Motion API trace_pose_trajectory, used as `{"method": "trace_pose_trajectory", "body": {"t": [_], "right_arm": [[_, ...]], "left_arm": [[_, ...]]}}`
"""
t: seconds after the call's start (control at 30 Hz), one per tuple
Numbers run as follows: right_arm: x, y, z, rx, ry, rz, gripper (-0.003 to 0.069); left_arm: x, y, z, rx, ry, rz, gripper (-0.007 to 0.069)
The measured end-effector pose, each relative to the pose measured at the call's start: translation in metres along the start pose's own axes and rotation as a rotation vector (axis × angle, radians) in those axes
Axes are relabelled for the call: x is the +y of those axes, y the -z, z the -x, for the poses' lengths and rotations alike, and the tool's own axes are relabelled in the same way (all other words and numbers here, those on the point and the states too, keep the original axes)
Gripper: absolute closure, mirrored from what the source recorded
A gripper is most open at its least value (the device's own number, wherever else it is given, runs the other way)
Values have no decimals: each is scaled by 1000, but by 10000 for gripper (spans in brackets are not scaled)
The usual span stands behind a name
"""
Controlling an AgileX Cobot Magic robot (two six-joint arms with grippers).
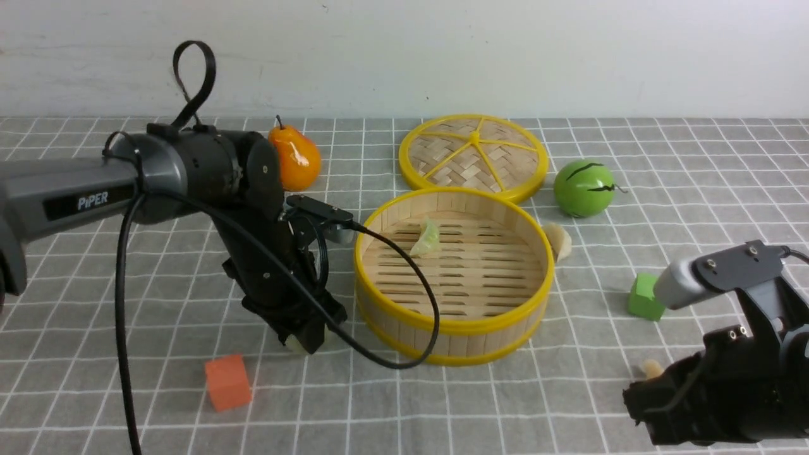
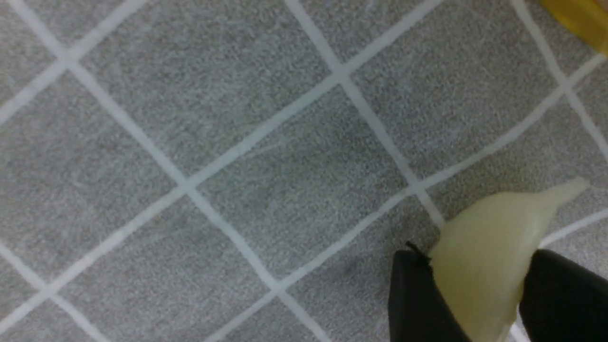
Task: Put the dumplings into the steamer on the table with the grey tablecloth.
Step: 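Reach for and grasp a dumpling on the table with the left gripper, then place the dumpling into the bamboo steamer basket with the left gripper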
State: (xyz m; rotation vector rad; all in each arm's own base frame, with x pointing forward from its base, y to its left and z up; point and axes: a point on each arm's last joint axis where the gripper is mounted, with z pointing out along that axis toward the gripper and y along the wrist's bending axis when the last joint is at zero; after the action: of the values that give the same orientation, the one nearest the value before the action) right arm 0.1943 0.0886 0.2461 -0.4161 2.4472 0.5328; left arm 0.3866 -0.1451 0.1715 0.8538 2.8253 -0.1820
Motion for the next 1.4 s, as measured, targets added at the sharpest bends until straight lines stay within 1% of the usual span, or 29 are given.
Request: {"method": "trace_pose_trajectory", "body": {"t": [0.1, 0.17, 0.33, 0.4, 0.5, 0.53, 0.57, 0.6, 0.67, 0.7, 0.73, 0.77, 0.87, 0.97, 1.0, 1.13, 1.23, 1.3, 1.37, 1.4], "right_arm": [[0, 0, 0, -1, 0, -1, 606], [0, 0, 0, -1, -1, 0, 606], [0, 0, 0, -2, -1, -1, 602], [0, 0, 0, -5, -1, -2, 599], [-1, 0, 2, -19, 0, -9, 596], [-1, 0, 2, -20, 0, -9, 596], [-1, 0, 2, -26, 0, -12, 597], [-1, 0, 3, -33, 0, -16, 595], [-2, 0, 4, -40, 0, -19, 594], [-2, 0, 5, -50, -1, -23, 593], [-2, 0, 5, -52, 1, -24, 592], [-3, -1, 5, -56, 8, -28, 588], [-4, -4, 5, -48, 9, -30, 584], [-5, -7, 5, -36, 8, -32, 579], [-5, -8, 5, -33, 8, -33, 576], [-6, -9, 5, -31, 9, -33, 569], [-6, -9, 5, -31, 9, -33, 563], [-6, -9, 5, -31, 9, -33, 555], [-7, -9, 5, -35, 27, -47, 543], [-7, -9, 5, -36, 30, -49, 540]], "left_arm": [[0, -5, 1, -5, 5, -4, 333], [0, -5, 1, -11, 20, -12, 372], [-2, 1, 2, -28, 93, -20, 380], [-3, 12, 3, -47, 122, -19, 380], [-8, 47, 3, -114, 172, -20, 380], [-8, 50, 3, -127, 177, -17, 380], [-11, 65, 5, -173, 206, -29, 380], [-17, 88, 9, -267, 264, -71, 380], [-23, 104, 14, -348, 314, -128, 380], [-31, 116, 19, -423, 338, -174, 380], [-33, 118, 21, -452, 347, -192, 380], [-46, 120, 30, -522, 334, -219, 380], [-61, 107, 39, -548, 279, -211, 380], [-77, 76, 48, -509, 198, -169, 380], [-83, 57, 52, -462, 163, -144, 380], [-85, 24, 57, -364, 134, -87, 380], [-81, 11, 60, -341, 134, -57, 377], [-79, 5, 62, -330, 138, -37, 327], [-78, 9, 64, -335, 130, -23, 237], [-78, 10, 64, -338, 128, -21, 228]]}}
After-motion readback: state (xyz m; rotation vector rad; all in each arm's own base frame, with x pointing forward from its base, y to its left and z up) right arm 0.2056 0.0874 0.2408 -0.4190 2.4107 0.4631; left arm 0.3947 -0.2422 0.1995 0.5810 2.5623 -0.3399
